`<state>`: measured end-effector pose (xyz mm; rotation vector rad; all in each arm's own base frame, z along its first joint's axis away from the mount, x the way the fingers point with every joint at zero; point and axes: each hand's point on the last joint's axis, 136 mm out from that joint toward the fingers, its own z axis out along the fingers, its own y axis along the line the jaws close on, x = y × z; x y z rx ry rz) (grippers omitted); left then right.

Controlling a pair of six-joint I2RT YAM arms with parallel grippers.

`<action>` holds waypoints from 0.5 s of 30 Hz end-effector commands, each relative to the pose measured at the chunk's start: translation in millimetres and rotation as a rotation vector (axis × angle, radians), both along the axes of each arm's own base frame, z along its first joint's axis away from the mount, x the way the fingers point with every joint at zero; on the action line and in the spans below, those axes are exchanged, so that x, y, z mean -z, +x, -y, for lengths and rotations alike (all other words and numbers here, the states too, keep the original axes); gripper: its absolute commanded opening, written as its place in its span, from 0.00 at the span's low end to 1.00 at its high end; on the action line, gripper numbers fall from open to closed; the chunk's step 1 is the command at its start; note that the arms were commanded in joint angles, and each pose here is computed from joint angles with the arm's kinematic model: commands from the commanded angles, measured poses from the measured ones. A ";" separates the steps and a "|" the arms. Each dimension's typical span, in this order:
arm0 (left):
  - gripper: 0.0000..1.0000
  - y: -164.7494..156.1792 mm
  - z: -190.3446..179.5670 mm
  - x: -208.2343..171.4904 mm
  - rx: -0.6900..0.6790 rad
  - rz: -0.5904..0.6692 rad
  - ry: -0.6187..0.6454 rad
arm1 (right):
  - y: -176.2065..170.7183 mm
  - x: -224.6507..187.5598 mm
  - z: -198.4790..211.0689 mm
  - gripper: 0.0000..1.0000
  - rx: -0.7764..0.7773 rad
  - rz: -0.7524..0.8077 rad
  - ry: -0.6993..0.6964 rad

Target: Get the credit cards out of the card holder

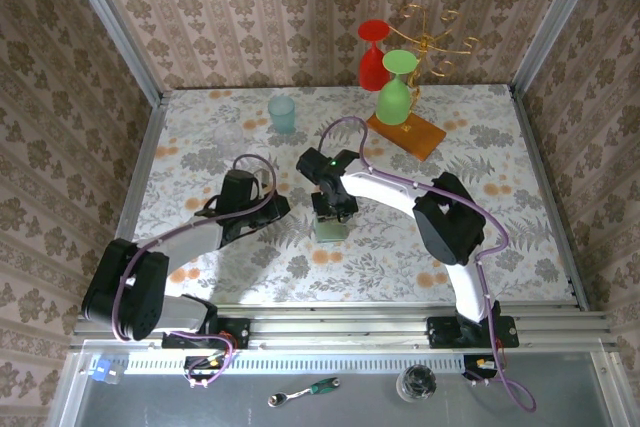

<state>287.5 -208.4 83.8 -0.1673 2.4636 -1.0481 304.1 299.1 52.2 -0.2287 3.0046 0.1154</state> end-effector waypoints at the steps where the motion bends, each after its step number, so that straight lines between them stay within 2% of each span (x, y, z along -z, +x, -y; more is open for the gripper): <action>1: 0.00 -1.2 2.5 1.6 0.016 0.001 -0.034 | -4.4 5.6 8.1 0.39 0.017 -0.023 -0.070; 15: 0.00 -1.9 9.3 5.9 0.038 -0.023 -0.067 | -6.3 20.3 4.9 0.34 0.016 -0.059 -0.081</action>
